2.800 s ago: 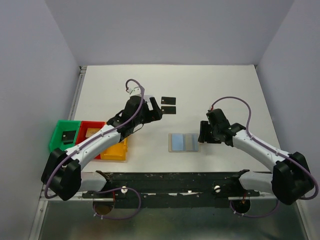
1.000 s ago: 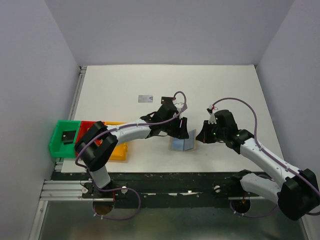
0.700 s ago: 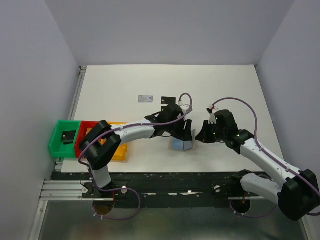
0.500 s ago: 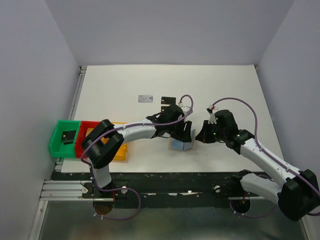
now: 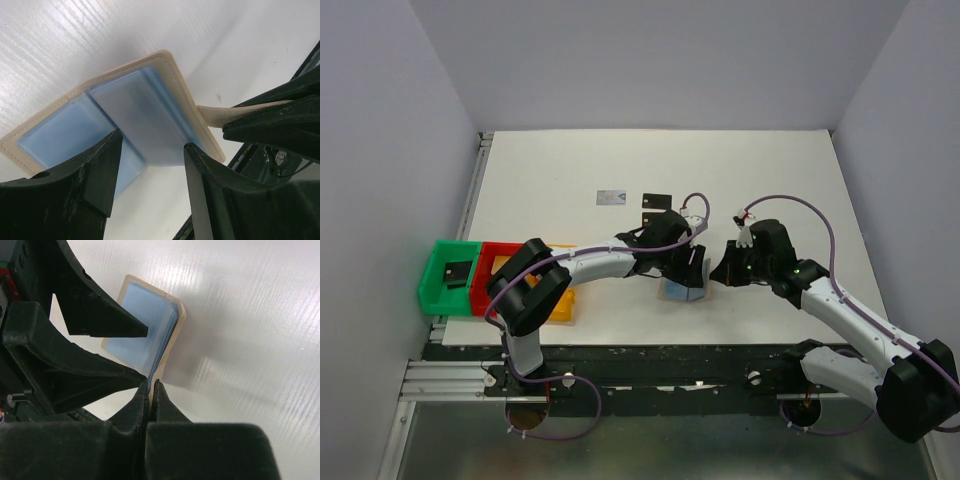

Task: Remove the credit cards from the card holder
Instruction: Remove the credit card from the card holder.

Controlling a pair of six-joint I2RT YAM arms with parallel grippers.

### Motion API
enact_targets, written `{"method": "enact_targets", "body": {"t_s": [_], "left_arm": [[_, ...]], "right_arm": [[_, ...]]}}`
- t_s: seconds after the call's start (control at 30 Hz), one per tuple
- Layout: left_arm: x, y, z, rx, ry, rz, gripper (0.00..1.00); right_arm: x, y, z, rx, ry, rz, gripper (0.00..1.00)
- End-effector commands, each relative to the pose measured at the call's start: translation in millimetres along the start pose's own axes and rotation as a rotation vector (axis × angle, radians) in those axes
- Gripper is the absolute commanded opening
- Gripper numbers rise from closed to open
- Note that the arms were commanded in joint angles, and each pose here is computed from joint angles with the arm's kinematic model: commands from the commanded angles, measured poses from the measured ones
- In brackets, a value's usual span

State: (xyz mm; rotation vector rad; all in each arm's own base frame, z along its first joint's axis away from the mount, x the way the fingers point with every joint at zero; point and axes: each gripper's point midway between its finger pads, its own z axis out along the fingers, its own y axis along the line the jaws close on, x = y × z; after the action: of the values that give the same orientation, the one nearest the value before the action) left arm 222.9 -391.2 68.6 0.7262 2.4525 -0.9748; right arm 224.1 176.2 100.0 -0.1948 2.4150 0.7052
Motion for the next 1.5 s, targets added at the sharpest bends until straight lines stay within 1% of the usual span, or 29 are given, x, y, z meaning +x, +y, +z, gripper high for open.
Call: {"method": "enact_targets", "body": {"t_s": [0.0,1.17,1.47], "left_arm": [[-9,-6,4,-0.008,-0.017,0.035,0.65],[-13,-10,-5,-0.038,-0.056,0.057,0.74],[-13,-8,-8,-0.049,-0.072,0.056,0.74]], "right_arm": [[-5,5,-3,-0.031,-0.025,-0.005,0.0],[-1,3,-1,-0.027,-0.017,-0.012,0.0],[-1,2,-1,-0.026,-0.016,-0.013,0.0]]}}
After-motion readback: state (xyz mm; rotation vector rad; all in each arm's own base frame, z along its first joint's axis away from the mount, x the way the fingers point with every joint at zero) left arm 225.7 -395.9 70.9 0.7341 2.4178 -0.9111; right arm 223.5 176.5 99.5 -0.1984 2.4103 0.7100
